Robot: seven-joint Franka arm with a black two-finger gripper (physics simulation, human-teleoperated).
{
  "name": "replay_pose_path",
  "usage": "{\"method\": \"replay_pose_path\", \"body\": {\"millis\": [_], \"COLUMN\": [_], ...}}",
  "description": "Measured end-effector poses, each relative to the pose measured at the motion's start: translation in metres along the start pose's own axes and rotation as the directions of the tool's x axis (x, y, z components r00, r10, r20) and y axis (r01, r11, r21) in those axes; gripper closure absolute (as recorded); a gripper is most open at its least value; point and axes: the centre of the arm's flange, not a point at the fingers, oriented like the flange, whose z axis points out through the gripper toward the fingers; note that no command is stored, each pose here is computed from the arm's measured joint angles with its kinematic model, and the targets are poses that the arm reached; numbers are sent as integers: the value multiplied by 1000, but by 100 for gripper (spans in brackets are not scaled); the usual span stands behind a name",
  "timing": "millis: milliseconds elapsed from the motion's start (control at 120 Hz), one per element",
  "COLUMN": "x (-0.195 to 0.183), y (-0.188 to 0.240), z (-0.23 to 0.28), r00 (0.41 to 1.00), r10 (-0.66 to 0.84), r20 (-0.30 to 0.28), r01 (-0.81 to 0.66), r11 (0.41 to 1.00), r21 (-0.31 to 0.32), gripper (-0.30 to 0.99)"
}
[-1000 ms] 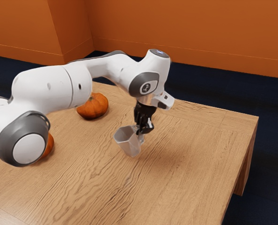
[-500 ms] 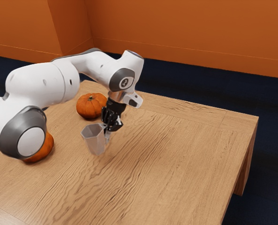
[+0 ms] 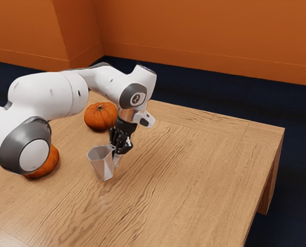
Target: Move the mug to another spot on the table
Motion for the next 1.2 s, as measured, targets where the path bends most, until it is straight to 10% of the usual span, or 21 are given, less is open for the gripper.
{"method": "replay_pose_path", "body": {"millis": [142, 458, 825, 1200], "x": [3, 7, 17, -196], "y": [2, 9, 3, -6], "z": [4, 5, -16, -161], "r00": [1000, 999, 969, 843], "r10": [5, 23, 18, -70], "r20": [-6, -30, -248, -534], "r01": [-5, -24, -36, 44], "r11": [1000, 999, 997, 997], "r21": [-4, -44, -68, -61], "gripper": [73, 18, 3, 1]}}
